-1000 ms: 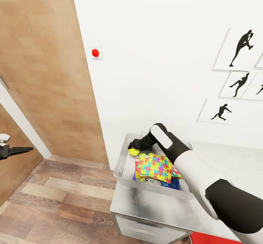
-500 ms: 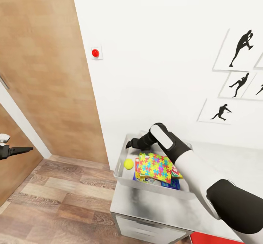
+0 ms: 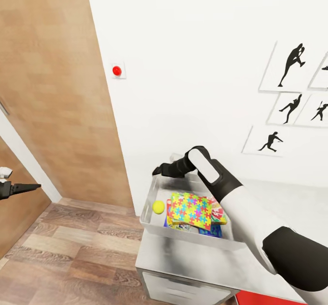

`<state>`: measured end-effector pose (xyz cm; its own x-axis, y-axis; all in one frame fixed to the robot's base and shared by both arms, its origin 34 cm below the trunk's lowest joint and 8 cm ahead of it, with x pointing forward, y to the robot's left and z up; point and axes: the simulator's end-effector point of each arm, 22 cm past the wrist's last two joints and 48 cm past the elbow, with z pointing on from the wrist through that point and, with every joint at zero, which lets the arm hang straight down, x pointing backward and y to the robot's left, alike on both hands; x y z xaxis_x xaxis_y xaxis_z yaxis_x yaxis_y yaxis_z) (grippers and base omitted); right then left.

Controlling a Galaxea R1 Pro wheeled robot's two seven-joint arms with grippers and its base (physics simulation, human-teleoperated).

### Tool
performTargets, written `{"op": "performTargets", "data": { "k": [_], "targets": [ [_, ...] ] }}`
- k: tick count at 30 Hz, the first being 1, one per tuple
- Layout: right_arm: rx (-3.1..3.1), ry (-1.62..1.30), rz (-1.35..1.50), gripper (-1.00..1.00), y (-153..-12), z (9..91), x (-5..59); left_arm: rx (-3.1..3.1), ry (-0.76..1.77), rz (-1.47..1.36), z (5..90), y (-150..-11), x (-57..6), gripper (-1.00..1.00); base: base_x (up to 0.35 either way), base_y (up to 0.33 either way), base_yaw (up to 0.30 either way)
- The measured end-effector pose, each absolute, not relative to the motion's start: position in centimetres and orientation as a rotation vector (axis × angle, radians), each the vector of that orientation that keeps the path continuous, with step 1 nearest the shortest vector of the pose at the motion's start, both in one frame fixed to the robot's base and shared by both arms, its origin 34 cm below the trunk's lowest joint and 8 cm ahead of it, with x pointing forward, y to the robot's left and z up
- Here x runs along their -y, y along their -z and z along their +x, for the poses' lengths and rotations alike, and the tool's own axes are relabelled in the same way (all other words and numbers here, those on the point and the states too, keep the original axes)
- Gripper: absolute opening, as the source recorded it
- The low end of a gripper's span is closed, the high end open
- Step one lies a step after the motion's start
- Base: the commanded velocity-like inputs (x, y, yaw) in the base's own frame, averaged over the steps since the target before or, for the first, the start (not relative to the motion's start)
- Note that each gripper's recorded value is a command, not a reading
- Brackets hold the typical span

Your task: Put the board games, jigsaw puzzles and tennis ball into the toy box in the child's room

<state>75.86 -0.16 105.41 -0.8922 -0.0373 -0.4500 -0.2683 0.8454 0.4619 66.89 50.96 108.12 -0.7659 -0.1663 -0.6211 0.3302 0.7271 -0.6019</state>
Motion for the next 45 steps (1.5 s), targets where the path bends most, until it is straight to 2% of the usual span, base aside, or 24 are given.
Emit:
{"op": "performTargets", "data": {
  "k": [12, 22, 37, 45],
  "targets": [
    [-2.359, -0.799, -0.295, 1.0, -114.8, 76.8, 2.1, -2.237, 0.948, 0.131, 66.7, -109.2, -51.0, 1.0, 0.0, 0.0, -0.07],
    [-2.151, -1.052, -0.407, 1.0, -122.7, 70.3, 3.5, -2.221, 0.945, 0.14, 66.5, -110.1, -51.0, 1.0, 0.0, 0.0, -0.07],
    [-2.013, -1.488, -0.238, 1.0, -121.9, 64.3, 5.6, -2.189, 0.948, 0.172, 65.3, -109.9, -51.0, 1.0, 0.0, 0.0, -0.07],
    [-1.948, -1.539, -0.215, 1.0, -123.5, 64.0, 6.5, -2.173, 0.952, 0.18, 65.2, -110.6, -50.8, 1.0, 0.0, 0.0, -0.07]
  ]
}}
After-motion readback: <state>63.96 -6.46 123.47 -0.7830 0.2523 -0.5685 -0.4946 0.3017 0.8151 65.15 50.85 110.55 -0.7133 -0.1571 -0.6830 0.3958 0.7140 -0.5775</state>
